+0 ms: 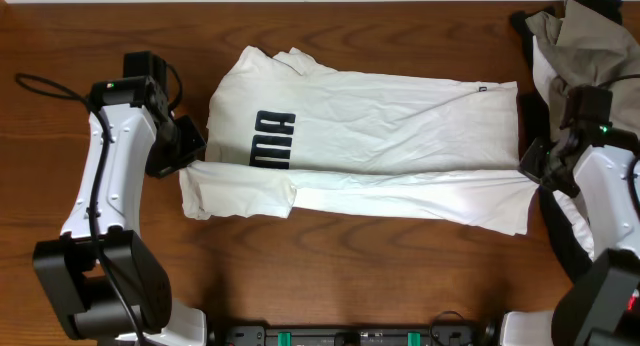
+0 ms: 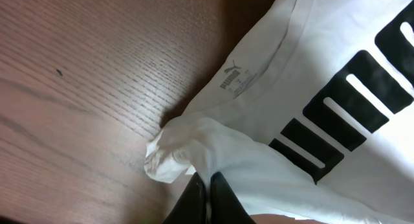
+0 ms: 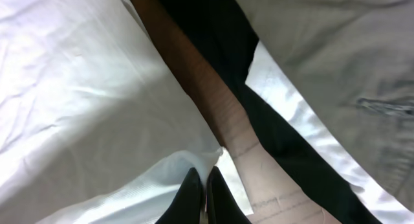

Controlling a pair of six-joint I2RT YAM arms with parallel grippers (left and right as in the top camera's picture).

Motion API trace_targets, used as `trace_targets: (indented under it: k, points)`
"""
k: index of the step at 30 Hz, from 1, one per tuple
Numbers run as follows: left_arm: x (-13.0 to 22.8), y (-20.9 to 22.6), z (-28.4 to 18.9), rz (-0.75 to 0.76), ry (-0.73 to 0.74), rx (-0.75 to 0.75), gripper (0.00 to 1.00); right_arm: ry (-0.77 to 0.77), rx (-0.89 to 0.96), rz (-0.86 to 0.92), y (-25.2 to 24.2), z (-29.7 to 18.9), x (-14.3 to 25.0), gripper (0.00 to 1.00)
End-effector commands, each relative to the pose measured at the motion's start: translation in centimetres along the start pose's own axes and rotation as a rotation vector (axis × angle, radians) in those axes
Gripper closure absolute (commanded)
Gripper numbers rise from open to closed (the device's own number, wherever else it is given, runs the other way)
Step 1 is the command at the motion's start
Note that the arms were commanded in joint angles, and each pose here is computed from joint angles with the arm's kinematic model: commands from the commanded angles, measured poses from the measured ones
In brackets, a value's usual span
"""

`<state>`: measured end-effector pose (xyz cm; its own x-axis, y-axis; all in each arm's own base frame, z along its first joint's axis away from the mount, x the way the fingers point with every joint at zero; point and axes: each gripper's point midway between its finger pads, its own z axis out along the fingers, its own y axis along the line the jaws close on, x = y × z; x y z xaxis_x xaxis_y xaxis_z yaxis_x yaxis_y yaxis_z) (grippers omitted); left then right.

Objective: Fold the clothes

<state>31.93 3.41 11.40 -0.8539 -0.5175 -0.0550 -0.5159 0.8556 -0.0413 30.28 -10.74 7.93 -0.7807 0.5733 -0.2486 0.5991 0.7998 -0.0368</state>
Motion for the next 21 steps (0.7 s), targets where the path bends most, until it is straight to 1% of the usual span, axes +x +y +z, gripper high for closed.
trace_targets:
  k: [1,12,13,14,16,18,19,20,21]
  points:
    - [-0.5,0.5,0.2,-0.013,-0.012,-0.024,0.94,0.014,0.002,-0.002,0.5,0.8,-0.2,0.99]
    - [-1.5,0.1,0.5,-0.012,-0.048,-0.007,0.94,0.031,0.006,-0.009,1.2,3.1,-0.5,0.99]
    - [-1.7,0.0,0.5,-0.012,-0.056,-0.003,0.94,0.025,-0.003,-0.009,1.3,3.1,-0.7,0.97]
    - [-1.9,-0.1,0.5,-0.012,-0.064,0.001,0.92,0.015,-0.01,-0.007,1.5,3.1,-0.9,0.93]
    - [-2.4,-0.3,0.4,-0.012,-0.082,0.009,0.74,-0.003,-0.032,-0.004,2.0,3.1,-1.4,0.85]
    - [-2.8,-0.6,0.3,-0.012,-0.103,0.019,0.47,-0.017,-0.063,-0.002,2.5,3.1,-1.8,0.8]
    - [-3.1,-0.7,0.2,-0.012,-0.114,0.024,0.36,-0.022,-0.078,-0.001,2.8,3.0,-2.0,0.78]
    - [-3.3,-0.8,0.1,-0.012,-0.124,0.029,0.29,-0.026,-0.096,-0.001,3.1,2.9,-2.1,0.77]
    - [-3.4,-0.8,0.0,-0.011,-0.131,0.032,0.24,-0.027,-0.112,-0.001,3.4,2.9,-2.2,0.75]
